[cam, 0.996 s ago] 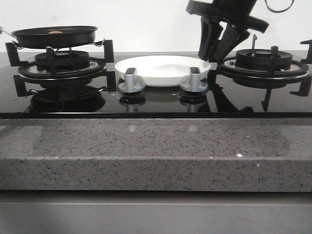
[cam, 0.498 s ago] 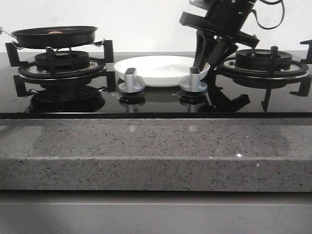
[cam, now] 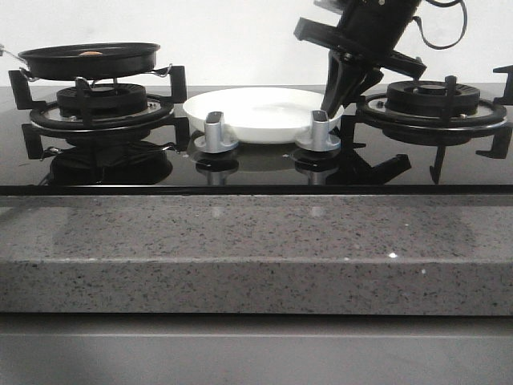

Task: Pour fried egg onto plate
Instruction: 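Lower the right gripper onto the rim of the white plate, then grip the plate rim with the right gripper and lift it up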

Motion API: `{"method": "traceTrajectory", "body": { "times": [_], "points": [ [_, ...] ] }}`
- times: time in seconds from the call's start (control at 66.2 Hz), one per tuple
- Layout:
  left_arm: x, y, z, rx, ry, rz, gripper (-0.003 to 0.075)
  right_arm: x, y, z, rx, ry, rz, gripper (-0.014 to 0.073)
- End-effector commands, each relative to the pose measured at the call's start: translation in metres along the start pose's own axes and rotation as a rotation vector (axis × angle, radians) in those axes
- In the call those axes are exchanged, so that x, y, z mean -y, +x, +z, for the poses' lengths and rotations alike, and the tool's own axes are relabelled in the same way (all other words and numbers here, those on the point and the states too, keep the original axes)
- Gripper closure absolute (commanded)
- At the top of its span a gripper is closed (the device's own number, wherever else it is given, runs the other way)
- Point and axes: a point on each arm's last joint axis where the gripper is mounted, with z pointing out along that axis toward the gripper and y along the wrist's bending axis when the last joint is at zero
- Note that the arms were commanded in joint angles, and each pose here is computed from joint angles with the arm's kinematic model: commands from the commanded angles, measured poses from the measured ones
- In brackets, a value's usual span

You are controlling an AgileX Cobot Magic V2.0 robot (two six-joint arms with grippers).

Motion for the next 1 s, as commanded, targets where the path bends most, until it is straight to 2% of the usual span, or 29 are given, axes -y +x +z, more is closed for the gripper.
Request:
{"method": "traceTrajectory", "body": {
  "times": [0.0,0.226,0.393,0.589,0.755,0.981],
  "points": [
    [0.001,-0.016,-0.003,0.097,0.006,-0.006,0.0124,-0.02,0.004,-0.047,0.018,-0.039,-0.037,0.0662],
    [0.001,-0.016,-0.003,0.097,0.006,-0.006,0.0124,-0.035,-0.003,-0.088,0.169,-0.051,-0.045,0.0662],
    [0.001,-0.016,-0.003,0.097,0.006,-0.006,0.0124,-0.047,0.007,-0.12,0.163,-0.066,-0.075,0.0662],
    [0.001,-0.016,-0.003,0.097,0.006,-0.006,0.0124,-0.066,0.018,-0.161,0.237,-0.122,-0.045,0.0662],
    [0.001,-0.016,-0.003,0.097,0.006,-0.006,0.0124,-0.075,0.041,-0.196,0.283,-0.123,-0.054,0.0662],
    [0.001,-0.016,-0.003,0.097,0.006,-0.006,0.0124,-0.079,0.083,-0.199,0.315,-0.112,-0.044,0.0662]
  ]
}}
